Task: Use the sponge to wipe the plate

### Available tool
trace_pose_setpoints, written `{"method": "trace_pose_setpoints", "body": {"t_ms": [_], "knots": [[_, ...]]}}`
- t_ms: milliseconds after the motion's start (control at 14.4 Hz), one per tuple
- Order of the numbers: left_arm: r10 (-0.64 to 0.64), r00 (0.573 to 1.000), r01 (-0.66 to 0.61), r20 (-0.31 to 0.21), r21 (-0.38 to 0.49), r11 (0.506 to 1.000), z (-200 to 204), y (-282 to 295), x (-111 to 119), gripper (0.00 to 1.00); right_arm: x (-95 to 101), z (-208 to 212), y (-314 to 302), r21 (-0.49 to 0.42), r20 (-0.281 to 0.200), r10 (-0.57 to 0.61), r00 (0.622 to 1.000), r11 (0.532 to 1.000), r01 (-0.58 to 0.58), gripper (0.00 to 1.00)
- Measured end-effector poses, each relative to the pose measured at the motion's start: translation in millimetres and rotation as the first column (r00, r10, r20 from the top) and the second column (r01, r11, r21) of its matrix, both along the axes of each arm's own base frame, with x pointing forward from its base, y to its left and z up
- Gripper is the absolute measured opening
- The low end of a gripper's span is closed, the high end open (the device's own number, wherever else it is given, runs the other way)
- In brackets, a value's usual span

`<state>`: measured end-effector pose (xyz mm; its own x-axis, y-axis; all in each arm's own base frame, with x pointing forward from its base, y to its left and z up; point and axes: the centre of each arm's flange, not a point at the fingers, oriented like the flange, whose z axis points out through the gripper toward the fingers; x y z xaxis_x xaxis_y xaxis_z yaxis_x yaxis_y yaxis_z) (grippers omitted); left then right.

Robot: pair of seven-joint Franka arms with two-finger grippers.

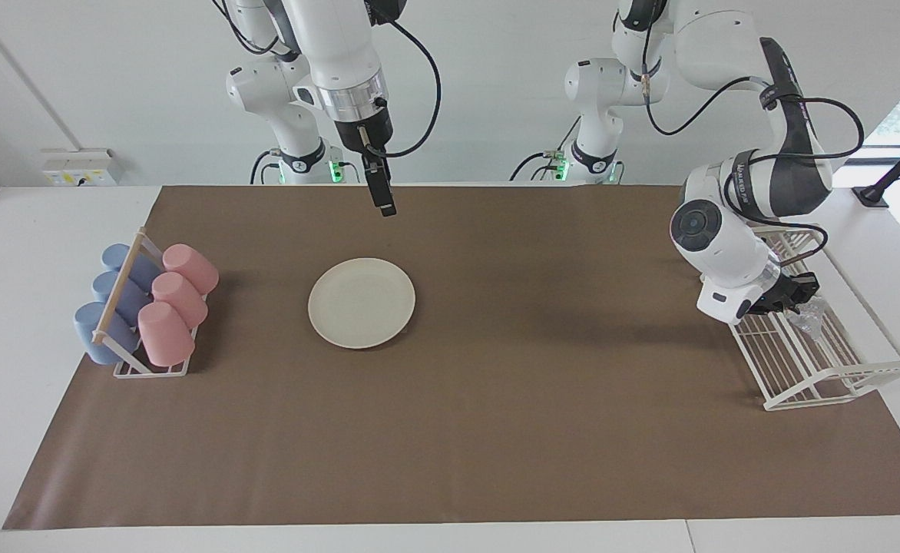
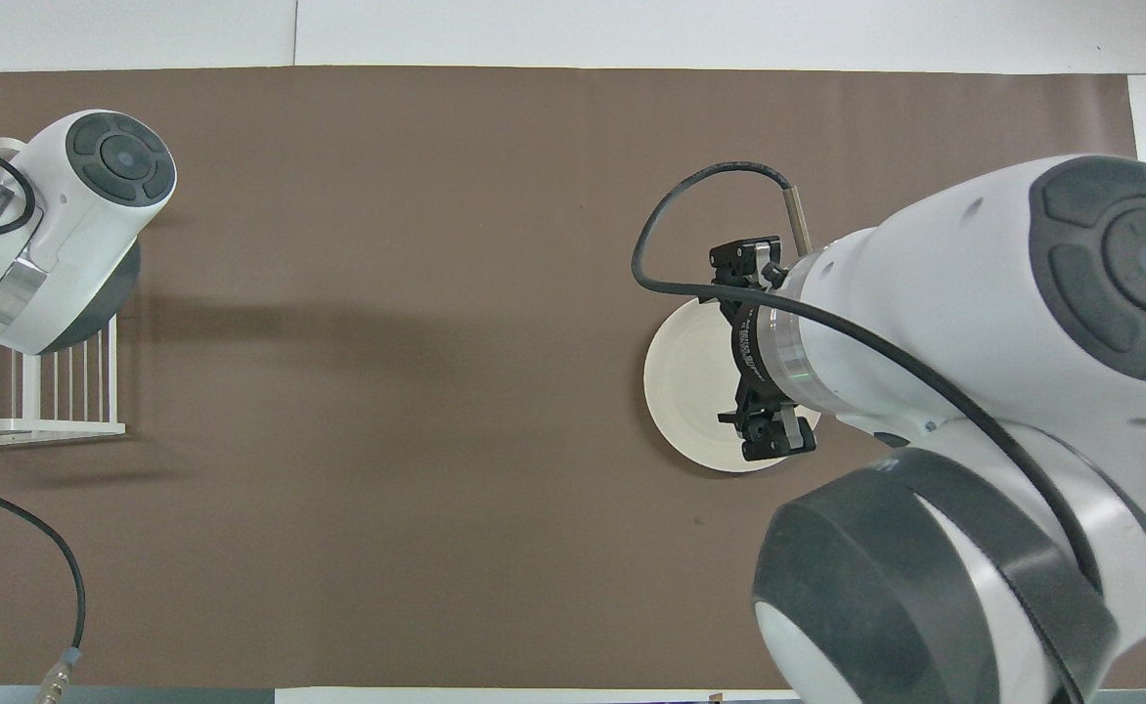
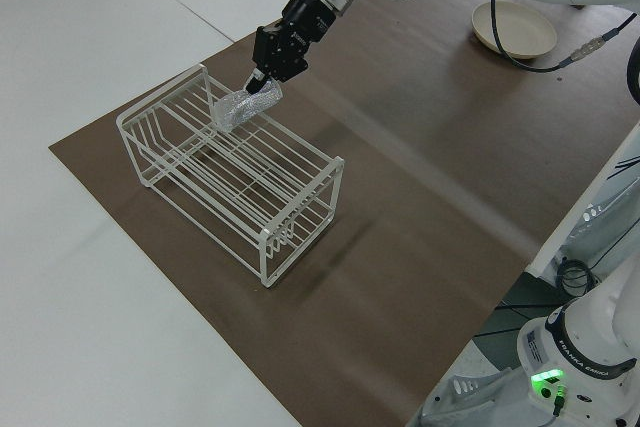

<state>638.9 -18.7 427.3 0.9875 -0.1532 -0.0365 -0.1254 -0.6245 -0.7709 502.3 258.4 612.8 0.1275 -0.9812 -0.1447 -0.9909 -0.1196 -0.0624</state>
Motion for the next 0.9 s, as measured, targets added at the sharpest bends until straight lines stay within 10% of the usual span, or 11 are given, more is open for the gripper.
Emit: {"method": "trace_pose_setpoints", "body": {"t_ms": [277,554,901], "knots": [[0.074,0.997,-0.074,-0.001,-0.036,0.997,43,-13,-1,0.06,12.5,10,22,-0.065,-0.08,0.033,0.996,0.997,-0.038,1.0],[0.218,0.971,-0.238,-0.099,-0.32,0.917,107,-50,-21,0.06,34.5,4,60,-0.081,-0.096,0.072,0.993,0.994,-0.079,1.0],[0.262,0.933,-0.355,-0.247,-0.746,0.563,164,-52,-51,0.06,33.6,10,68,-0.059,-0.079,0.074,0.994,0.995,-0.079,1.0]]}}
